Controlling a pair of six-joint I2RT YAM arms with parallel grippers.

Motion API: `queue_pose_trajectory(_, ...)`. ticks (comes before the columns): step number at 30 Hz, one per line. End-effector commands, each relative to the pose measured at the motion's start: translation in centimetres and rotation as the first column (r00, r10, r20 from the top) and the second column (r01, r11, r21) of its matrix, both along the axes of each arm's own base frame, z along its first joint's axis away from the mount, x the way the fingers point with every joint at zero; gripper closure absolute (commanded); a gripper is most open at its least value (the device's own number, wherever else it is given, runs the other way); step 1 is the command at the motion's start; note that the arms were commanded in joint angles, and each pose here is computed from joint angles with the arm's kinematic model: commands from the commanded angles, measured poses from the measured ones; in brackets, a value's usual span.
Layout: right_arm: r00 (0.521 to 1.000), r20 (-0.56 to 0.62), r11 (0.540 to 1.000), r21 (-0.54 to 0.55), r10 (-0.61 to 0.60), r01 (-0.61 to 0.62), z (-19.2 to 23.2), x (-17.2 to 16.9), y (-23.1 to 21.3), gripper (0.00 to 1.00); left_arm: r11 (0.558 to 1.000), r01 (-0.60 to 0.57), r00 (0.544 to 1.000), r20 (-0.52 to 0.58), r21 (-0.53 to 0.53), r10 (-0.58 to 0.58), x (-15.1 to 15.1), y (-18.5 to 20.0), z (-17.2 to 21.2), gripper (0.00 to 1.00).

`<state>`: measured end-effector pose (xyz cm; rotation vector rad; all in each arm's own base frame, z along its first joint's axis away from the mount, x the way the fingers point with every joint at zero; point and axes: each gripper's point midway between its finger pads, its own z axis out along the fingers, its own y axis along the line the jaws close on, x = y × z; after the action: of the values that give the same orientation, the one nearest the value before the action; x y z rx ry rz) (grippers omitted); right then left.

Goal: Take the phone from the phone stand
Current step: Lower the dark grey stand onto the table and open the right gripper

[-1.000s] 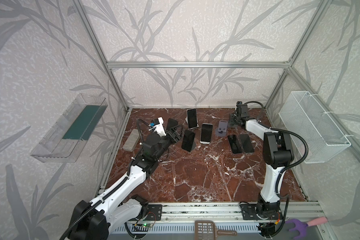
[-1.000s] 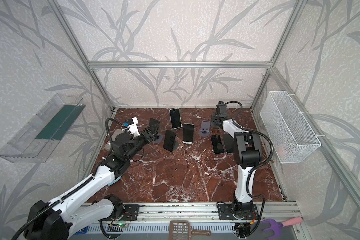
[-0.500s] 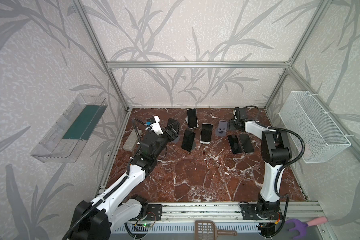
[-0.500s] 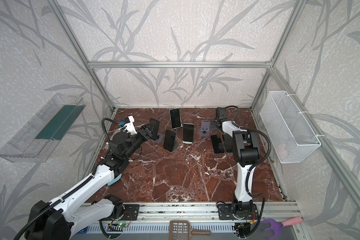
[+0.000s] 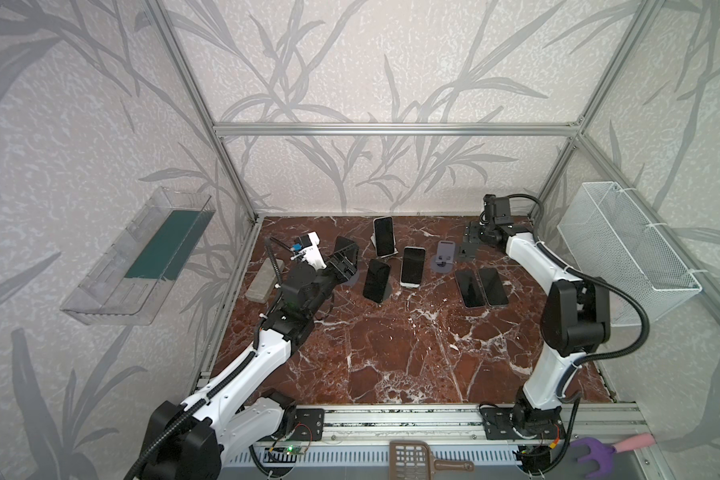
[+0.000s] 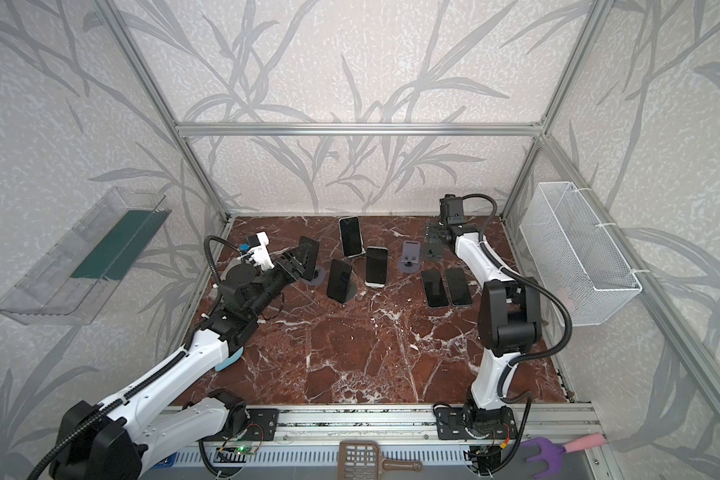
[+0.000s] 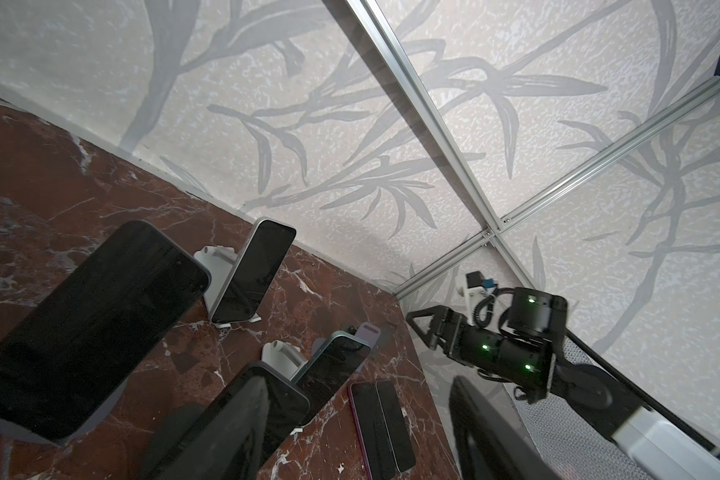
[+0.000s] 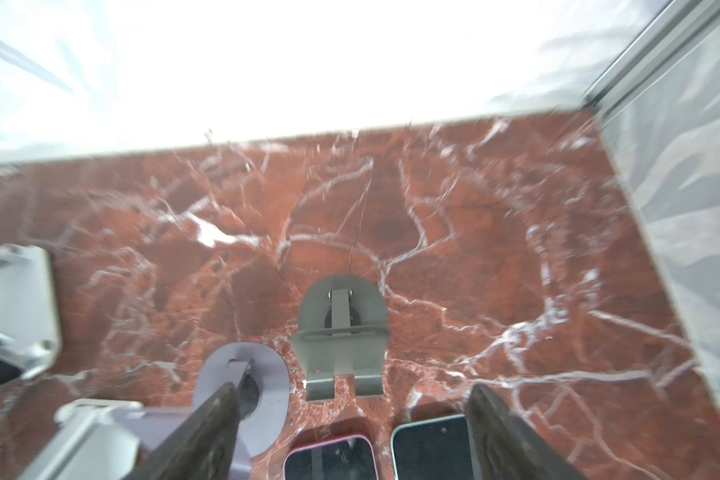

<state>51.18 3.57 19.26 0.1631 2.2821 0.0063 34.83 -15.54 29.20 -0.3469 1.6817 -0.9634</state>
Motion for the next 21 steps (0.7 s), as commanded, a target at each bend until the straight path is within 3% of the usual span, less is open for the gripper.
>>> queue_pose_trajectory(1, 0.999, 0.039, 0.999, 0.042, -0.029, 0.028, 1.7, -3.4, 0.4, 0.21, 0.998, -0.056, 0.998, -0.019, 0.029, 0.057, 0.3, 1.1, -0.4, 0.30)
queue_pose_trajectory(5, 0.987, 0.143, 0.998, -0.007, 0.068, -0.068, 3.6, -6.7, 5.3, 0.22, 0.996, -0.072, 0.996, -0.051, 0.044, 0.074, 0.7, 1.2, -1.5, 0.30)
queue_pose_trajectory(8, 0.972, 0.177, 0.987, 0.016, 0.156, -0.162, 3.2, -8.8, 8.7, 0.20, 0.995, -0.090, 0.992, -0.092, 0.032, 0.092, 1.0, 1.4, -2.5, 0.30)
queue_pose_trajectory(10, 0.958, 0.202, 0.971, 0.081, 0.203, -0.223, 1.9, -9.4, 10.0, 0.15, 0.996, -0.082, 0.991, -0.104, 0.031, 0.085, 1.1, 1.2, -2.7, 0.30)
queue_pose_trajectory(11, 0.955, 0.217, 0.971, 0.084, 0.202, -0.225, 1.3, -9.5, 10.0, 0.06, 0.998, -0.056, 0.993, -0.105, 0.039, 0.060, 1.2, 0.7, -2.5, 0.30)
queue_pose_trajectory(12, 0.959, 0.219, 0.977, 0.077, 0.180, -0.201, 0.5, -9.7, 9.5, 0.01, 0.998, -0.027, 0.992, -0.119, 0.060, 0.034, 1.3, 0.2, -2.6, 0.30)
queue_pose_trajectory(16, 0.971, 0.199, 0.991, -0.033, 0.133, -0.129, -0.5, -9.3, 7.9, 0.01, 0.996, 0.037, 0.986, -0.164, 0.079, -0.024, 1.4, -1.1, -2.9, 0.30)
queue_pose_trajectory(21, 0.996, 0.077, 0.998, -0.023, -0.049, 0.051, -1.5, -8.5, 6.4, 0.00, 0.997, 0.068, 0.982, -0.176, 0.033, -0.061, 1.4, -1.8, -3.0, 0.30)
